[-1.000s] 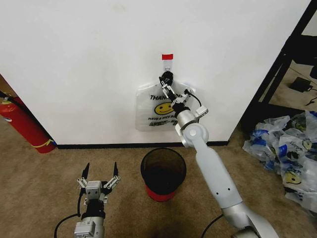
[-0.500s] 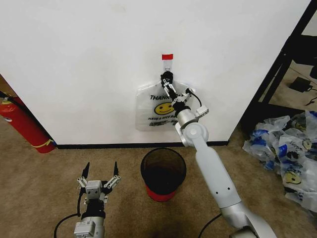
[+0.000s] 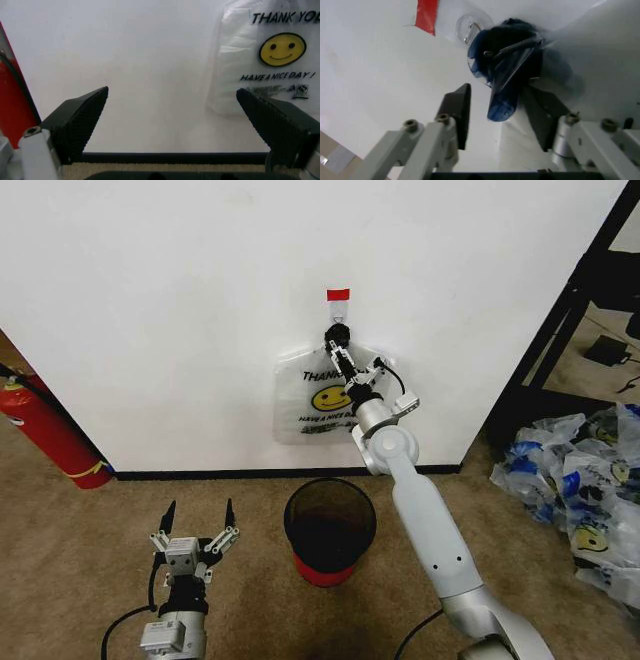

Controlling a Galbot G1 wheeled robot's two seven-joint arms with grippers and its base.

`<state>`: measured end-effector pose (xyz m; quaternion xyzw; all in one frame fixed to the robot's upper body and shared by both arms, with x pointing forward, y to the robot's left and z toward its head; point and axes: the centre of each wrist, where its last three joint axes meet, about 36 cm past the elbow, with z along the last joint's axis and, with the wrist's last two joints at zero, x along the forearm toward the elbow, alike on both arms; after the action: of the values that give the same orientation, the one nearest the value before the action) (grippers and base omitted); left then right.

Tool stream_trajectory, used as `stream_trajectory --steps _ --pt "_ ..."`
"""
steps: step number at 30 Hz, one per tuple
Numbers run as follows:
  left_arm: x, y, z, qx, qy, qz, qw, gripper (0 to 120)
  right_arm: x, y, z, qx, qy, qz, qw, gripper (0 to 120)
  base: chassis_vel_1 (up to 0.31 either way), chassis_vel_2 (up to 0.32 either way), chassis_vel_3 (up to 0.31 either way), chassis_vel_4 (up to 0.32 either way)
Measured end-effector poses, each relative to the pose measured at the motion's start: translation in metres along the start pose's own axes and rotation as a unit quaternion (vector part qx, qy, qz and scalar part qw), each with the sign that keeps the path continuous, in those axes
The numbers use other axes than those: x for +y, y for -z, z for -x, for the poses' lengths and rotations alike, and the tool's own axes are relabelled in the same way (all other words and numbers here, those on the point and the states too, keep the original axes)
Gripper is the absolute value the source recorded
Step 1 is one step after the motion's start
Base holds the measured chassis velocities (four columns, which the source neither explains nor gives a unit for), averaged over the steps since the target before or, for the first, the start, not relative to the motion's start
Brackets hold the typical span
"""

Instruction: Pick up the garbage bag from the wall and place it over the trash bin.

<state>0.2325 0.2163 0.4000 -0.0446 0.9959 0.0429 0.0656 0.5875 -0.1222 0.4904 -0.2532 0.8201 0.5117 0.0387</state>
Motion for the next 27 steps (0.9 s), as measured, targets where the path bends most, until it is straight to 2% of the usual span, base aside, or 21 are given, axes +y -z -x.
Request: stream_trajectory --steps 1,4,6,7,8,9,10,12,27 --pt "0.0000 0.0000 0.0000 0.000 0.000 0.000 1.0000 100 0.0000 0.0000 0.0000 0.000 0.000 0.000 1.000 43 0.000 0.000 0.000 0.000" --pt "0.0000 -0.0002 -0.0008 0.001 0.000 0.000 1.0000 100 -0.0010 0.0002 0.0001 -0.001 -0.003 0.001 1.000 25 0.000 0.000 0.000 0.000" --pt "-0.0001 0.0000 -0.0010 0.001 0.000 0.000 1.0000 100 -0.0014 0.0004 0.0001 -0.001 -0.004 0.001 1.000 22 0.000 0.000 0.000 0.000" --pt "-0.0001 0.0001 -0.0010 0.001 0.000 0.000 1.0000 100 -0.0016 0.0004 0.0001 -0.002 -0.004 0.001 1.000 15 0.000 0.000 0.000 0.000" --pt "-0.0001 0.0001 -0.0010 0.001 0.000 0.000 1.0000 100 -0.0016 0.0004 0.0001 -0.002 -0.004 0.001 1.000 15 0.000 0.000 0.000 0.000" --pt "-0.0002 0.0003 -0.0010 0.000 0.000 0.000 1.0000 100 -0.0017 0.0005 0.0001 -0.002 -0.005 0.002 1.000 10 0.000 0.000 0.000 0.000" --pt "-0.0002 0.0004 -0.0011 0.000 0.000 0.000 1.0000 100 -0.0018 0.0005 0.0001 -0.002 -0.005 0.002 1.000 10 0.000 0.000 0.000 0.000" --pt "-0.0003 0.0007 -0.0011 0.000 0.000 -0.001 1.0000 100 -0.0020 0.0006 0.0002 -0.003 -0.006 0.002 1.000 0 0.000 0.000 0.000 0.000" --pt "-0.0011 0.0056 -0.0025 -0.004 0.001 -0.002 1.0000 100 -0.0001 0.0061 -0.0047 -0.008 -0.010 -0.005 1.000 0 0.000 0.000 0.000 0.000"
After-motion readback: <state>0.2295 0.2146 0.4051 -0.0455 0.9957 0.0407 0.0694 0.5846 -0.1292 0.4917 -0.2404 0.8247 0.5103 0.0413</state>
